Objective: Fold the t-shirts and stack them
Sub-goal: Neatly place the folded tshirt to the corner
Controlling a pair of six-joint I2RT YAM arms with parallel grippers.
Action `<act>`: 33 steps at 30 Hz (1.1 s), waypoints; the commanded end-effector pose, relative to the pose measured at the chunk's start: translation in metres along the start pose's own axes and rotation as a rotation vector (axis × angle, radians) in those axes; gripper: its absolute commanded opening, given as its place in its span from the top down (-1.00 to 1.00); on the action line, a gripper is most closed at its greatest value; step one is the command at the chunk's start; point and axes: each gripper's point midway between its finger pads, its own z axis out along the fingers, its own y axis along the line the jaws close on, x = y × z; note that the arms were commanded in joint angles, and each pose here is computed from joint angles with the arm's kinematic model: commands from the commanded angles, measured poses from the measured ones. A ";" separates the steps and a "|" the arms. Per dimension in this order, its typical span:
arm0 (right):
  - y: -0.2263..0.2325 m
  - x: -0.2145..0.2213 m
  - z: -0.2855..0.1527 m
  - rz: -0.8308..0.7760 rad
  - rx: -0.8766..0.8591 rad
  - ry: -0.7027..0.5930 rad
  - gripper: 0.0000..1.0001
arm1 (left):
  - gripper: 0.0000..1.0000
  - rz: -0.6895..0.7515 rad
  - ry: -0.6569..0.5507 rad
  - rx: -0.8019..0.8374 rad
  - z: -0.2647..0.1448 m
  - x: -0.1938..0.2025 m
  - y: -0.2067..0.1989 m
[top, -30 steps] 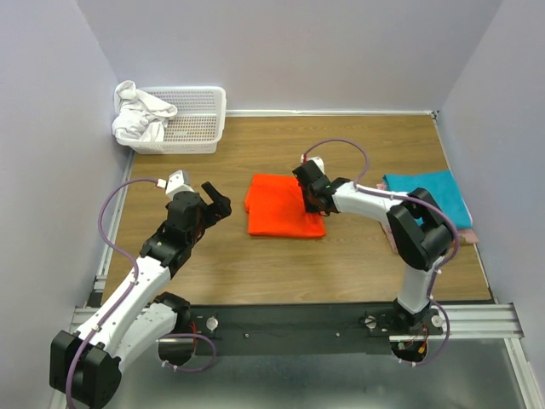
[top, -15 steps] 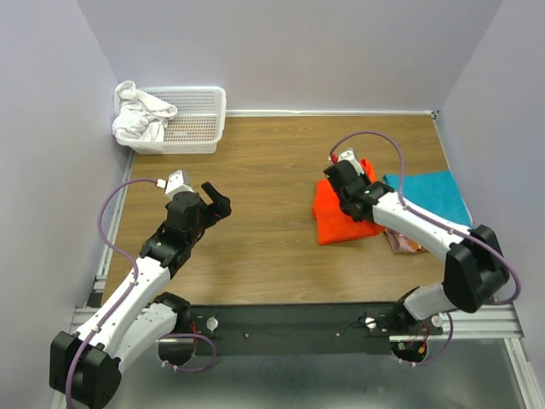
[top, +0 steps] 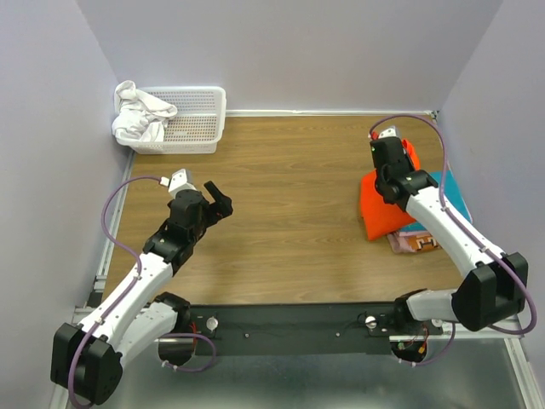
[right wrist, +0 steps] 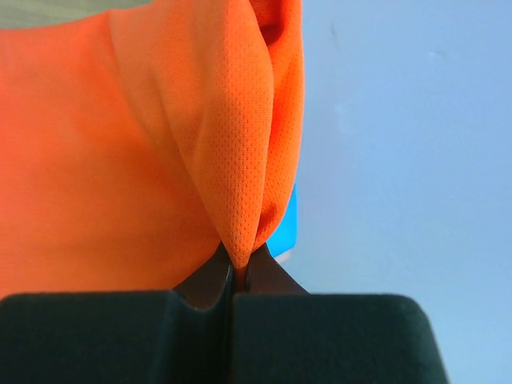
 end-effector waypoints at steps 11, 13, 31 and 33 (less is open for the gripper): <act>-0.064 -0.059 -0.022 0.119 0.016 -0.150 0.99 | -0.97 0.015 -0.015 0.005 0.003 -0.003 0.000; -0.065 -0.064 -0.026 0.130 -0.004 -0.176 0.99 | -0.97 0.017 -0.013 0.005 0.003 -0.003 -0.001; -0.083 -0.068 -0.058 0.190 -0.088 -0.207 0.99 | -0.97 0.022 -0.018 -0.019 0.007 -0.004 0.003; -0.080 -0.064 -0.058 0.187 -0.098 -0.196 0.99 | -0.97 0.023 -0.014 -0.021 0.007 -0.002 0.004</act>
